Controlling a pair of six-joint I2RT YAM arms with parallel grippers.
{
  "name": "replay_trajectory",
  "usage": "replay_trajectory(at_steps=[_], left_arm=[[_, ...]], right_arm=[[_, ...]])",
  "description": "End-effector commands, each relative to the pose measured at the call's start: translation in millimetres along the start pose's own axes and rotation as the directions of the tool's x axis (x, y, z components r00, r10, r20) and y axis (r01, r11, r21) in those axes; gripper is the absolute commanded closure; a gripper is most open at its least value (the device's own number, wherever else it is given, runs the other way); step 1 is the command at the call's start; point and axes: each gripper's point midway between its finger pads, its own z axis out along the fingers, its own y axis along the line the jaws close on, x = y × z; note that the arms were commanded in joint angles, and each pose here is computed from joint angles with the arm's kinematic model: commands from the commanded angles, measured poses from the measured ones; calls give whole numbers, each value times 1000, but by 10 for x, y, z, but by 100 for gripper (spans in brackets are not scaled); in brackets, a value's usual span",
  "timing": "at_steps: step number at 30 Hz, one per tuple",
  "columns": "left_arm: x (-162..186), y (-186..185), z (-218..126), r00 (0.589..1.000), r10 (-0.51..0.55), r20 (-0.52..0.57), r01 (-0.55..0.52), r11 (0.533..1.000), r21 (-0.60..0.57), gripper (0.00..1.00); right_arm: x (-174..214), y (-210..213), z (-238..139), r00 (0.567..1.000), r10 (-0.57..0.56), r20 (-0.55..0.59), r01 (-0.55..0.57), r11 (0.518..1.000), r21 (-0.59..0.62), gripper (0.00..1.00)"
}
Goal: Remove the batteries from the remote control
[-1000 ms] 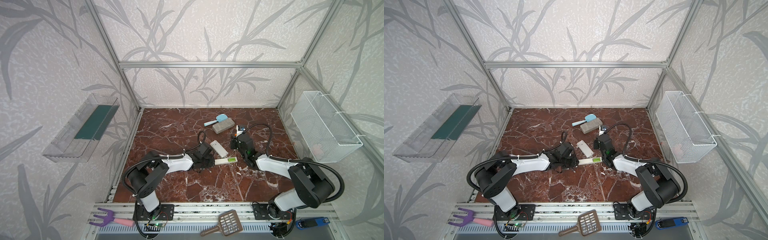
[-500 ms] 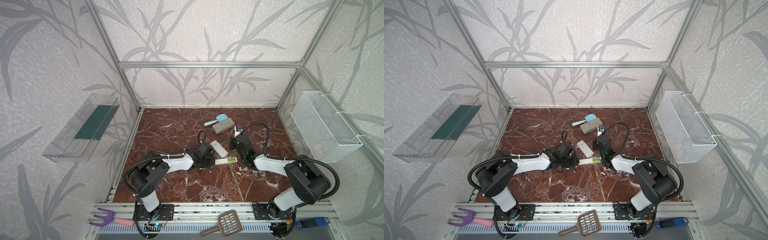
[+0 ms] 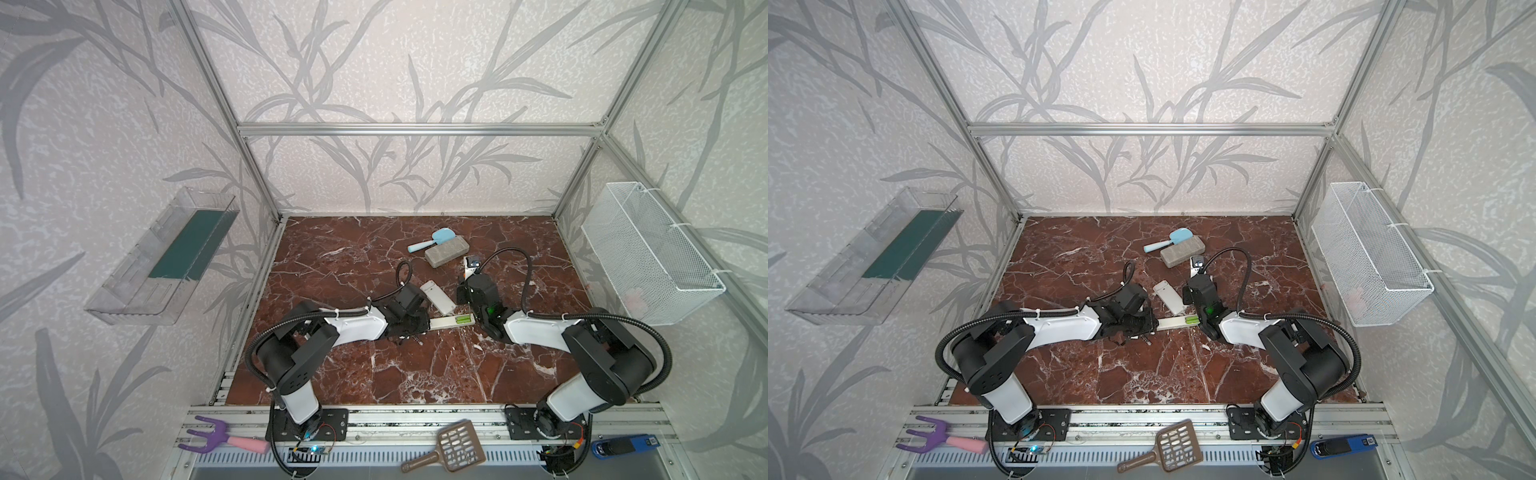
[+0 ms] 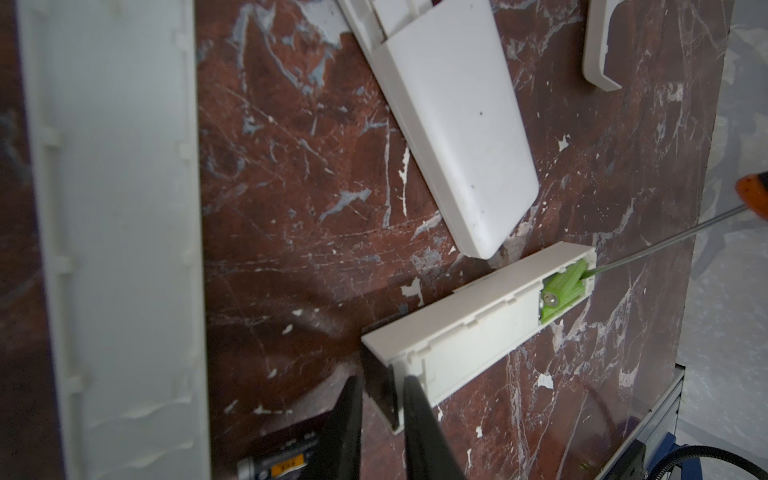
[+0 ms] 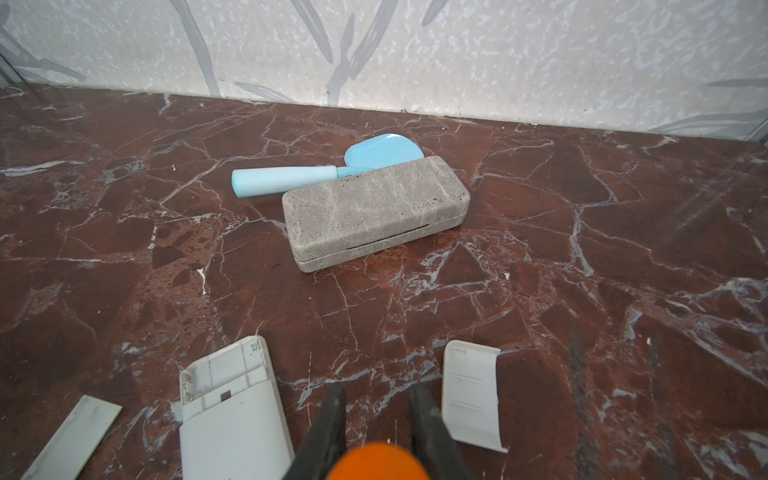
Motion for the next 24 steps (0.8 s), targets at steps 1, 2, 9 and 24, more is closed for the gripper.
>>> replay_trajectory(at_steps=[1, 2, 9, 24], left_arm=[[94, 157, 62, 1000, -8, -29, 6, 999, -53, 79], [98, 157, 66, 1000, -9, -30, 7, 999, -52, 79], [107, 171, 79, 999, -15, -33, 13, 999, -52, 79], [145, 189, 103, 999, -23, -40, 21, 999, -45, 79]], right_arm=[[-28, -23, -15, 999, -27, 29, 26, 999, 27, 100], [-22, -20, -13, 999, -27, 29, 26, 999, 28, 100], [-66, -28, -69, 990, 97, 102, -97, 995, -2, 100], [-329, -15, -233, 920, 299, 254, -281, 954, -108, 100]])
